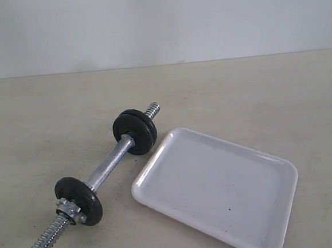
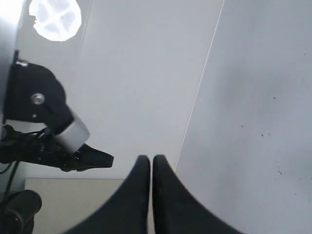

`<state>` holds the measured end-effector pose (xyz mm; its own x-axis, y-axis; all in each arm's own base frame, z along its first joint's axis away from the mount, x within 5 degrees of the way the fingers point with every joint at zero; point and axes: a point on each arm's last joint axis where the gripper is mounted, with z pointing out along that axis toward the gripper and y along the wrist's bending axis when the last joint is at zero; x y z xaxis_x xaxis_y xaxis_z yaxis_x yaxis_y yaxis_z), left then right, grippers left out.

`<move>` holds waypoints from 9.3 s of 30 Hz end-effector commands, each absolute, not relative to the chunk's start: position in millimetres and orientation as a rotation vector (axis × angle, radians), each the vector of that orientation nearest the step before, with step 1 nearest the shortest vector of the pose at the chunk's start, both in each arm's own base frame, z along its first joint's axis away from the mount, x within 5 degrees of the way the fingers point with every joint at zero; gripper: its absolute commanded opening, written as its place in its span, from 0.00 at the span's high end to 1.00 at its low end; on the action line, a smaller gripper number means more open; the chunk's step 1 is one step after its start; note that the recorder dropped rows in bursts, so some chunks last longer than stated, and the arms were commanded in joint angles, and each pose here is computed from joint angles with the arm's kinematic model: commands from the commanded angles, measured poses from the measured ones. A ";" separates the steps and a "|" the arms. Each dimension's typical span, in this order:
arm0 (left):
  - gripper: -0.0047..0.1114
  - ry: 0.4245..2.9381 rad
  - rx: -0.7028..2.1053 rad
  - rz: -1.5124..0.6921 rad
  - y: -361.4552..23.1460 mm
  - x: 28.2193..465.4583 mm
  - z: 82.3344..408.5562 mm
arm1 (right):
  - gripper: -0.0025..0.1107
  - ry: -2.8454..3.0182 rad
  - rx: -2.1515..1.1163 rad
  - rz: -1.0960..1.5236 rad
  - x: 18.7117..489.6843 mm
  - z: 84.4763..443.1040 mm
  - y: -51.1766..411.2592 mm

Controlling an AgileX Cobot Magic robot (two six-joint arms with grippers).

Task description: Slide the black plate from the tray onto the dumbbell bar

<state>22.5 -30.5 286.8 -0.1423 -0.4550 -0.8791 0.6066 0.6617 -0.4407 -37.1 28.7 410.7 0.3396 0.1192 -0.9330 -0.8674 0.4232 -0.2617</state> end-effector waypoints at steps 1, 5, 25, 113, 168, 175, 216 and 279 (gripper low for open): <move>0.92 1.383 0.006 -0.839 -22.2 35.2 272.0 | 0.98 1.061 -0.915 0.726 -53.7 398.5 12.6; 0.92 1.446 0.003 -0.782 -23.5 43.5 245.8 | 0.98 1.132 -0.924 0.707 -51.3 391.9 11.9; 0.92 1.533 0.418 -0.415 -31.1 47.4 205.0 | 0.98 1.191 -0.939 0.744 -52.1 387.5 12.9; 0.92 1.627 0.244 0.122 -6.8 56.0 198.7 | 0.98 1.618 -0.397 0.669 49.4 203.3 40.8; 0.92 1.787 -0.077 0.011 4.1 54.2 185.6 | 0.98 1.446 -0.705 0.268 51.9 205.2 37.6; 0.92 1.791 -0.078 0.011 4.1 54.1 185.2 | 0.98 1.513 -0.527 0.085 59.3 205.2 24.4; 0.92 1.790 -0.101 0.029 5.4 54.0 185.2 | 0.98 1.641 -0.084 -0.093 56.3 198.8 0.1; 0.92 1.790 -0.101 0.029 5.4 54.0 185.2 | 0.98 1.806 -0.054 -0.027 54.0 184.0 2.0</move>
